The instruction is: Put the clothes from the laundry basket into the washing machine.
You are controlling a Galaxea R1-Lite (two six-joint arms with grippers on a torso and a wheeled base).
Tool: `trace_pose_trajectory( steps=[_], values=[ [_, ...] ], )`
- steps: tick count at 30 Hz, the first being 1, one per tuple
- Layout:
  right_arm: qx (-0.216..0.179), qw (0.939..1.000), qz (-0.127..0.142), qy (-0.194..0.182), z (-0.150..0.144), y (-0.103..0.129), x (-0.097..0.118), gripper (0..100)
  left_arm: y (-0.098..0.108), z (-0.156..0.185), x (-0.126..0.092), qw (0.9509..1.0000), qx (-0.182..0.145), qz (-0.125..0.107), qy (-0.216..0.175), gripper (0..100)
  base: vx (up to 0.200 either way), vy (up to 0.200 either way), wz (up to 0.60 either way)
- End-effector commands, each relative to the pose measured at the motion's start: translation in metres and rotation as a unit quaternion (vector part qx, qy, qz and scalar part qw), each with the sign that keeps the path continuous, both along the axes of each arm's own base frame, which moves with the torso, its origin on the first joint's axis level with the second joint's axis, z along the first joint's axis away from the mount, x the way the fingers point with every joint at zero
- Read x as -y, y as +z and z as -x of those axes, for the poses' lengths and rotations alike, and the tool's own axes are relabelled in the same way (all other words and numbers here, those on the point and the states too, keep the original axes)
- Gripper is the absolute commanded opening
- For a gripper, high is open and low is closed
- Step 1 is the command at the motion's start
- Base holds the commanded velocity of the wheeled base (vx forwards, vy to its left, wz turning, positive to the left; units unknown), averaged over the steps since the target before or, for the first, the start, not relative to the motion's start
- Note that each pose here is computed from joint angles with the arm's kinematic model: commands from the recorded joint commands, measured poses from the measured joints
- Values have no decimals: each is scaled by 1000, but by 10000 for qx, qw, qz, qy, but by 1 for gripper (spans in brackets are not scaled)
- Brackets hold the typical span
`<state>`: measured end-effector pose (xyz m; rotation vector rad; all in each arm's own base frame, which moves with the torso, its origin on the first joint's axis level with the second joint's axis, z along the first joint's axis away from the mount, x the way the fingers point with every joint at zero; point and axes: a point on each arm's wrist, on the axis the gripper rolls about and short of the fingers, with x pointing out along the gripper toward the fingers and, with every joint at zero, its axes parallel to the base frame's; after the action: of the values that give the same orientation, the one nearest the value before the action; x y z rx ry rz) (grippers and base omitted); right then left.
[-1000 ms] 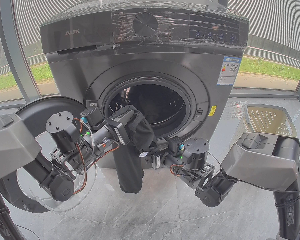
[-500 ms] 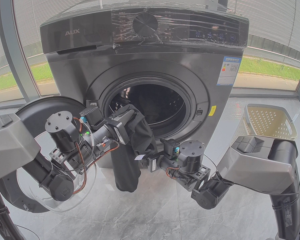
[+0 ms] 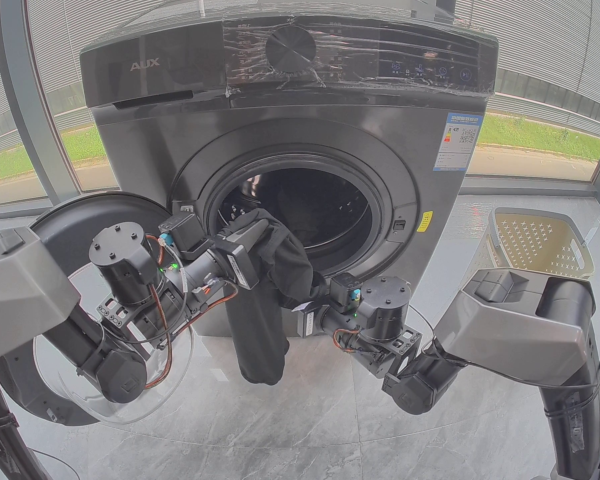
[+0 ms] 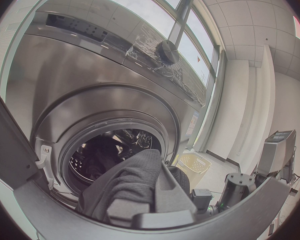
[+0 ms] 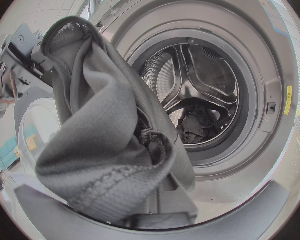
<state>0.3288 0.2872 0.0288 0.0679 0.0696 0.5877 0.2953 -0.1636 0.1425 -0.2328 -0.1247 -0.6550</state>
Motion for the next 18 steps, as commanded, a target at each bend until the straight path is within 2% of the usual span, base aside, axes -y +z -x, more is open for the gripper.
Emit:
trace_pose_trajectory(
  steps=[1, 6, 7, 8, 9, 10, 12, 15, 16, 18],
  values=[
    [151, 9998, -135, -44, 1, 22, 8, 0, -5, -3, -5, 9999, -86, -42, 89, 0, 0, 0, 0],
    [134, 9996, -78, -243, 12, 53, 48, 0, -10, -8, -14, 9996, -144, -92, 207, 0, 0, 0, 0],
    [134, 9996, -78, -243, 12, 54, 49, 0, -10, -8, -14, 9996, -144, -92, 207, 0, 0, 0, 0],
    [174, 9995, -71, -257, 15, 63, 63, 0, -11, -7, -15, 9995, -173, -117, 216, 0, 0, 0, 0],
    [174, 9995, -71, -257, 15, 63, 63, 0, -11, -7, -15, 9995, -173, -117, 216, 0, 0, 0, 0],
    [172, 9994, -60, -295, 18, 67, 75, 0, -11, -7, -16, 9995, -173, -117, 224, 0, 0, 0, 0],
    [175, 9993, -26, -317, 22, 71, 87, 0, -11, -7, -15, 9995, -169, -123, 217, 0, 0, 0, 0],
    [187, 9994, -35, -302, 23, 73, 90, 0, -11, -6, -15, 9995, -164, -129, 218, 0, 0, 0, 0],
    [350, 9990, -108, -265, 25, 82, 99, 0, -9, -5, -15, 9996, -134, -132, 206, 0, 0, 0, 0],
    [549, 9980, -225, -205, 26, 90, 103, 0, -9, -2, -14, 9997, -145, -130, 166, 0, 0, 0, 0]
  ],
)
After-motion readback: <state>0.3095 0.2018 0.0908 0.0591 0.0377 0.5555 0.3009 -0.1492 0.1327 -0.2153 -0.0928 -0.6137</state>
